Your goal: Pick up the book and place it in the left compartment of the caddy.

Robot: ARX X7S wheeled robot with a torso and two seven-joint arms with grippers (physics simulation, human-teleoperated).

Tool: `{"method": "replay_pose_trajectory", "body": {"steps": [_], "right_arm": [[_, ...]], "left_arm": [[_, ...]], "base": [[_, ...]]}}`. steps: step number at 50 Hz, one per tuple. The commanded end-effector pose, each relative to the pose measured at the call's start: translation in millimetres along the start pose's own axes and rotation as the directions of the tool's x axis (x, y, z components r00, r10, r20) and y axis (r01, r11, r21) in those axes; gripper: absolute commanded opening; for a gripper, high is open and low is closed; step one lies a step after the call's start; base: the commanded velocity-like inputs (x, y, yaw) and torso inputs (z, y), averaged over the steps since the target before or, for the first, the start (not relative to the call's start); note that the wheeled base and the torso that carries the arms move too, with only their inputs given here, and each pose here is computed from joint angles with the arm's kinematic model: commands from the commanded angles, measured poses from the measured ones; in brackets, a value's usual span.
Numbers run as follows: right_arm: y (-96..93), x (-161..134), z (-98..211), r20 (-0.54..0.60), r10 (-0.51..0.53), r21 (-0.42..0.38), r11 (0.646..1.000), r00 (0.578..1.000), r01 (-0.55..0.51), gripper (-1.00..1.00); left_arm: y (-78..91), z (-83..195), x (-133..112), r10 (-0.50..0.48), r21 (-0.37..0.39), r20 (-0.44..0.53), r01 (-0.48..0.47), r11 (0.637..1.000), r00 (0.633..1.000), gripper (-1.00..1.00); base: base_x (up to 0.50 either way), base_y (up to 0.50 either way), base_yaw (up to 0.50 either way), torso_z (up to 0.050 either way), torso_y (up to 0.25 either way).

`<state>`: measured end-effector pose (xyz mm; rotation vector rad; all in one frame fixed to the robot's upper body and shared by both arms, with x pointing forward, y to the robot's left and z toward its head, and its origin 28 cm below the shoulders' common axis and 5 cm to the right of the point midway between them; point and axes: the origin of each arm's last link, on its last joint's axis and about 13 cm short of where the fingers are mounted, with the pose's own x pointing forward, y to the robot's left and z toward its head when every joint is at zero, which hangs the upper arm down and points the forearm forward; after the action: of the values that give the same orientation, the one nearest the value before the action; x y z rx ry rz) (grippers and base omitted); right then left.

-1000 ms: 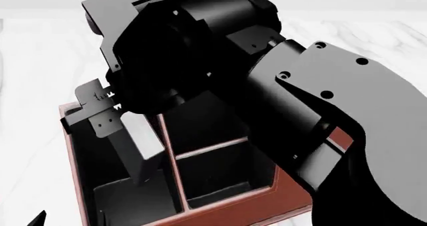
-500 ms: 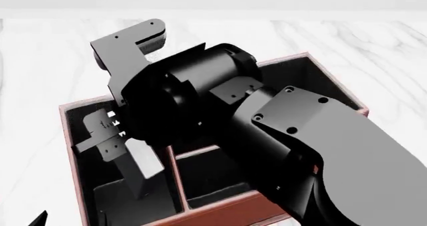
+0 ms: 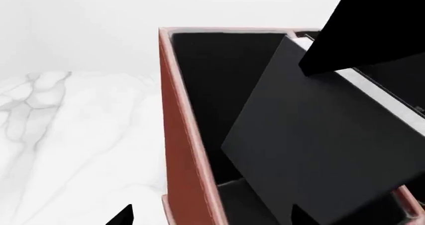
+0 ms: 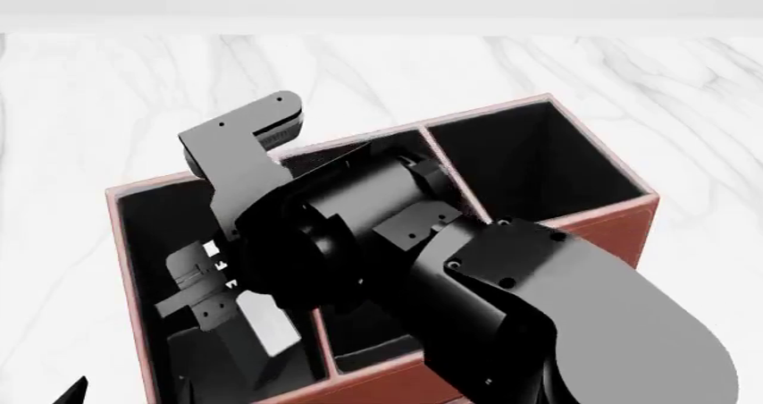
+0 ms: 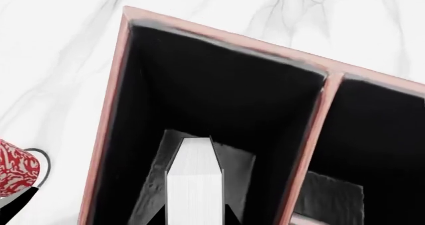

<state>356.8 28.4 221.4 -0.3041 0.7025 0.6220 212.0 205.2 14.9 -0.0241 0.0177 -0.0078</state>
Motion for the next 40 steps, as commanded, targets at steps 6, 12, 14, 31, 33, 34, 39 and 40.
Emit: {"method": "replay_pose_trajectory", "body": {"steps": [6,12,14,31,33,34,39,40], "right_arm": [[-2.7,14,-17,-0.020,-0.019,-0.036,0.999,1.000,0.019,-1.00],[-3.2,17,-20,-0.025,-0.010,-0.033,0.999,1.000,0.009,-1.00],[-3.3,17,-21,-0.025,-0.012,-0.036,0.999,1.000,0.011,-1.00],[-4.8,16,-18,-0.002,-0.017,-0.008,1.000,1.000,0.017,1.00],[-4.6,17,-18,-0.003,-0.021,-0.009,1.000,1.000,0.021,1.00],[-4.6,17,-18,-0.003,-0.023,-0.011,1.000,1.000,0.023,1.00],[-5.2,17,-18,-0.002,-0.027,-0.011,1.000,1.000,0.027,1.00],[-5.4,16,-18,-0.001,-0.028,-0.012,1.000,1.000,0.028,1.00]], "left_arm": [[0.0,0,0,-0.003,-0.001,0.001,0.003,1.000,1.000,1.00],[0.0,0,0,-0.003,-0.002,0.001,0.003,1.000,1.000,1.00],[-0.1,1,0,-0.004,-0.002,0.001,0.004,1.000,1.000,1.00],[-0.4,0,-1,-0.007,-0.001,0.001,0.007,1.000,1.000,1.00],[-0.3,1,-1,-0.006,-0.002,0.002,0.006,1.000,1.000,1.00],[-0.2,1,-1,-0.006,-0.003,0.002,0.006,1.000,1.000,1.00],[-0.3,0,-1,-0.008,-0.002,0.002,0.008,1.000,1.000,1.00],[-0.3,0,-1,-0.007,-0.002,0.002,0.007,1.000,1.000,1.00]], "base": [[0.00,0.00,0.00,0.000,0.002],[0.00,0.00,0.00,0.000,0.002],[0.00,0.00,0.00,0.000,0.000],[0.00,0.00,0.00,0.000,0.000],[0.00,0.00,0.00,0.000,0.000],[0.00,0.00,0.00,0.000,0.000],[0.00,0.00,0.00,0.000,0.000],[0.00,0.00,0.00,0.000,0.000]]}}
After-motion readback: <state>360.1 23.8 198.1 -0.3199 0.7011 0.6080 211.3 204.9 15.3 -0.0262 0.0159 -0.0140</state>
